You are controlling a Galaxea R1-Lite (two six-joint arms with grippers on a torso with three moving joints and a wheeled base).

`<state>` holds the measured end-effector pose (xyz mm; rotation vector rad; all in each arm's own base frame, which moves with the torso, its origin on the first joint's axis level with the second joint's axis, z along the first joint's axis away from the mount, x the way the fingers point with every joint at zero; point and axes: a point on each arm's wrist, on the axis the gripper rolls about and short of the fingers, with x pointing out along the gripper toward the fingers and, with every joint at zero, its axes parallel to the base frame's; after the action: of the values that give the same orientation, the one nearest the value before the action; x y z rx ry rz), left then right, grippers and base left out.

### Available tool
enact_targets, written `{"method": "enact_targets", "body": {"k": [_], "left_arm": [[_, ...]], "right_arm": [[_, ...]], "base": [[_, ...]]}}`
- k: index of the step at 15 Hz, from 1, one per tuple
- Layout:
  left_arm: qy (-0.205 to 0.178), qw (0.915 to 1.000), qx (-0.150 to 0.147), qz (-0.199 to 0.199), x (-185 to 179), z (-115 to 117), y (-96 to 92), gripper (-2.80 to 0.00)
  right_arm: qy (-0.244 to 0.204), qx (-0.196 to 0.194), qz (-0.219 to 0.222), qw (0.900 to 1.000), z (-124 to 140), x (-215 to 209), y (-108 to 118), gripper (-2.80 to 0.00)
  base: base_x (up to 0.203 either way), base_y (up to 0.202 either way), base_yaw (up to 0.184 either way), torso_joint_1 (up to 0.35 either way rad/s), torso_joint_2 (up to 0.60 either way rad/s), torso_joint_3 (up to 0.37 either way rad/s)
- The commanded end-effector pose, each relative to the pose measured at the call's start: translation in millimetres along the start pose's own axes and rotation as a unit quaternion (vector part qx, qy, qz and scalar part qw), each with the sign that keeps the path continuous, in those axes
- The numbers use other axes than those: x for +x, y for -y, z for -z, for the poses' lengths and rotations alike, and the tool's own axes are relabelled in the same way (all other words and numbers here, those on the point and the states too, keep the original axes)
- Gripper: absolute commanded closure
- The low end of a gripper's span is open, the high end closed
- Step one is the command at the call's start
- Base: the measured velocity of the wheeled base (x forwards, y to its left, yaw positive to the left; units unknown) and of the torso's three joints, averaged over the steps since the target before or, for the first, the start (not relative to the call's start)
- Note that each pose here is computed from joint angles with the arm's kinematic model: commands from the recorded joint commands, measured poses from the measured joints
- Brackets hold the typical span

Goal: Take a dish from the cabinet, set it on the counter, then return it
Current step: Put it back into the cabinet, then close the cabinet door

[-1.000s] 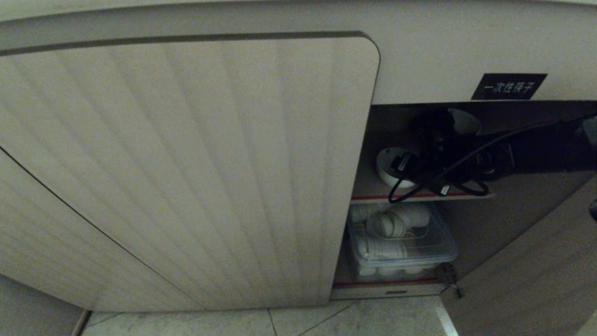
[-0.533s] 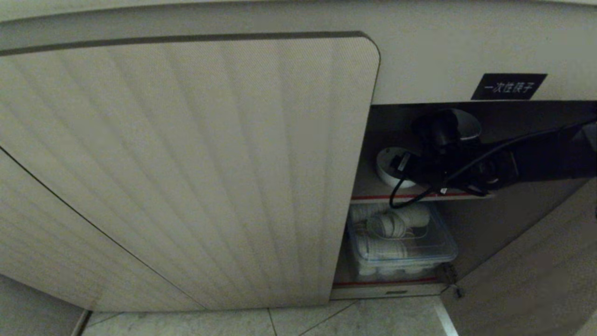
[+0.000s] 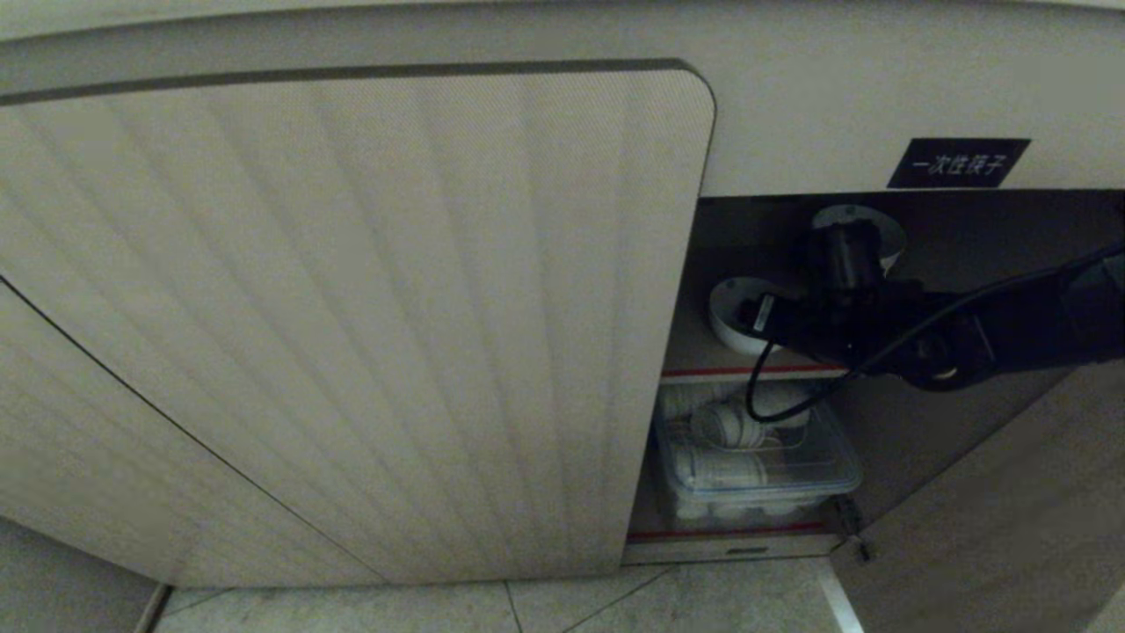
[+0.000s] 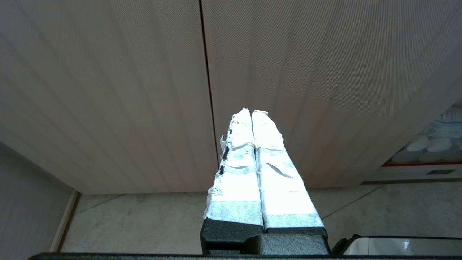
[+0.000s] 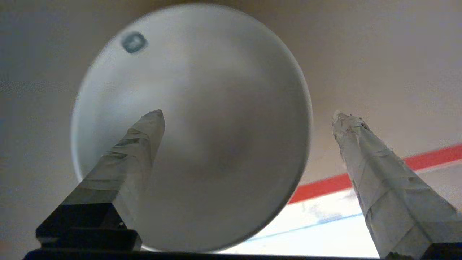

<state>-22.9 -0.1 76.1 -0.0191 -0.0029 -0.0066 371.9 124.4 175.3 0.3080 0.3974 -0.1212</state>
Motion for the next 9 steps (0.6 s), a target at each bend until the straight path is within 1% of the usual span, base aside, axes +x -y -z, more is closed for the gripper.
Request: {"method": "enact_targets", "body": {"k": [1, 3, 6, 8, 9], "left_arm": [[0.000, 1.0000, 0.000, 0.000, 0.0, 0.0, 0.0, 0.00], [0.000, 1.0000, 0.000, -0.001, 0.0, 0.0, 0.0, 0.00], [0.000, 1.0000, 0.000, 0.000, 0.0, 0.0, 0.0, 0.00], [0.000, 1.0000, 0.000, 0.001, 0.0, 0.0, 0.0, 0.00], [0.000, 1.0000, 0.000, 0.000, 0.0, 0.0, 0.0, 0.00]], "right_arm": [[0.009, -0.004, -0.004, 1.000, -1.2, -3.4, 0.8, -2.80], [0.021, -0.006, -0.009, 1.000, -4.1, -5.3, 0.2, -2.80], [0.025, -0.006, -0.011, 1.000, 2.3, -8.6, 4.8, -2.80], [0.038, -0.001, -0.018, 0.999, 2.2, -12.9, 6.7, -2.80], [0.039, -0.005, -0.018, 0.999, 2.9, -13.6, 7.3, -2.80]], "base": [[0.000, 0.000, 0.000, 0.000, 0.00, 0.000], [0.000, 0.000, 0.000, 0.000, 0.00, 0.000], [0.000, 0.000, 0.000, 0.000, 0.00, 0.000], [0.000, 0.000, 0.000, 0.000, 0.00, 0.000], [0.000, 0.000, 0.000, 0.000, 0.00, 0.000]]}}
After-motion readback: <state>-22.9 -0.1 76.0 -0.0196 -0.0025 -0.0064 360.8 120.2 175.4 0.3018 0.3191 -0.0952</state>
